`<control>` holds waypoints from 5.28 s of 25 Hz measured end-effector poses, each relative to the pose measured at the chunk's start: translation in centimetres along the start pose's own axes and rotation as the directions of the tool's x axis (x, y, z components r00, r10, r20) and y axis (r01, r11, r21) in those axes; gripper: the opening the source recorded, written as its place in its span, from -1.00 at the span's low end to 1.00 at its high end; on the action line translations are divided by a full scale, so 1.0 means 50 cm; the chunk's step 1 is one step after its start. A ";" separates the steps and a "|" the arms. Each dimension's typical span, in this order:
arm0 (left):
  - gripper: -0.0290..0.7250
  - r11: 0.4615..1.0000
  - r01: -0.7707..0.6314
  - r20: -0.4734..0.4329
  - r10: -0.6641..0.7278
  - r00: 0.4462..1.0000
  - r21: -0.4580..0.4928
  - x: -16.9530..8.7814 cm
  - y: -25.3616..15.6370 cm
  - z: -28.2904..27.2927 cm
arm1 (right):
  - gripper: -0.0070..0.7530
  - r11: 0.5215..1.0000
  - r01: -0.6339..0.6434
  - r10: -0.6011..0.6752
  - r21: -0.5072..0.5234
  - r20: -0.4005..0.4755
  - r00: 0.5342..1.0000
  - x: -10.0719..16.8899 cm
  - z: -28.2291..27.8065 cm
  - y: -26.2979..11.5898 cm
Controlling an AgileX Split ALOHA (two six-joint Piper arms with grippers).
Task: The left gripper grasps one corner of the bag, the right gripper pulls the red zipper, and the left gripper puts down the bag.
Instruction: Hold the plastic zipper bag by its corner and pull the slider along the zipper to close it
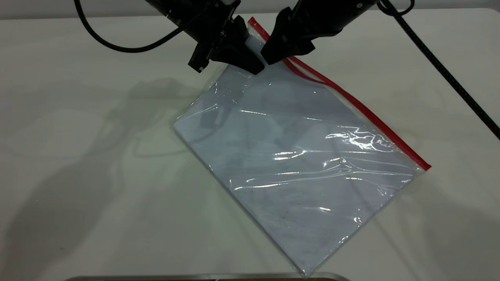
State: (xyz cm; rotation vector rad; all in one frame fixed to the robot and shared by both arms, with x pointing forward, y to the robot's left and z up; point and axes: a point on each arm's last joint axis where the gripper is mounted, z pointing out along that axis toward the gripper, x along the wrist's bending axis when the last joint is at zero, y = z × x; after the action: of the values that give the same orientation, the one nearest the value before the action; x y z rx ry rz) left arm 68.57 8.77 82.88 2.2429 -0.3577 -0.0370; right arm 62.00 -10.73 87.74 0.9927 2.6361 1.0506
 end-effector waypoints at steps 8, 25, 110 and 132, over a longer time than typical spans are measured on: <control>-0.78 1.000 -0.001 0.001 0.001 1.000 -0.001 0.000 0.000 0.000 | -0.37 1.000 -0.024 0.024 -0.020 0.020 1.000 -0.004 0.002 0.002; -0.78 0.998 0.055 0.001 -0.055 0.998 -0.001 0.000 0.001 0.001 | -0.89 0.999 -0.023 0.023 -0.022 0.016 1.000 -0.004 0.002 0.002; -0.78 0.972 0.211 0.043 -0.208 0.977 -0.100 -0.004 0.018 0.009 | -0.84 0.995 -0.094 0.095 0.011 -0.135 0.986 -0.066 -0.034 -0.062; -0.78 0.971 0.220 0.058 -0.215 0.975 -0.094 -0.007 0.023 0.014 | -0.74 0.989 -0.091 0.108 0.113 -0.160 0.981 -0.063 -0.043 -0.076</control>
State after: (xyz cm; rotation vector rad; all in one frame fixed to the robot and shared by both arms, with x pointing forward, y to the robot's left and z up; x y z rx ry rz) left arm 67.84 7.64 83.27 2.1757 -0.1303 -0.2196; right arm 61.68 -15.98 86.50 1.1153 2.8288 1.0684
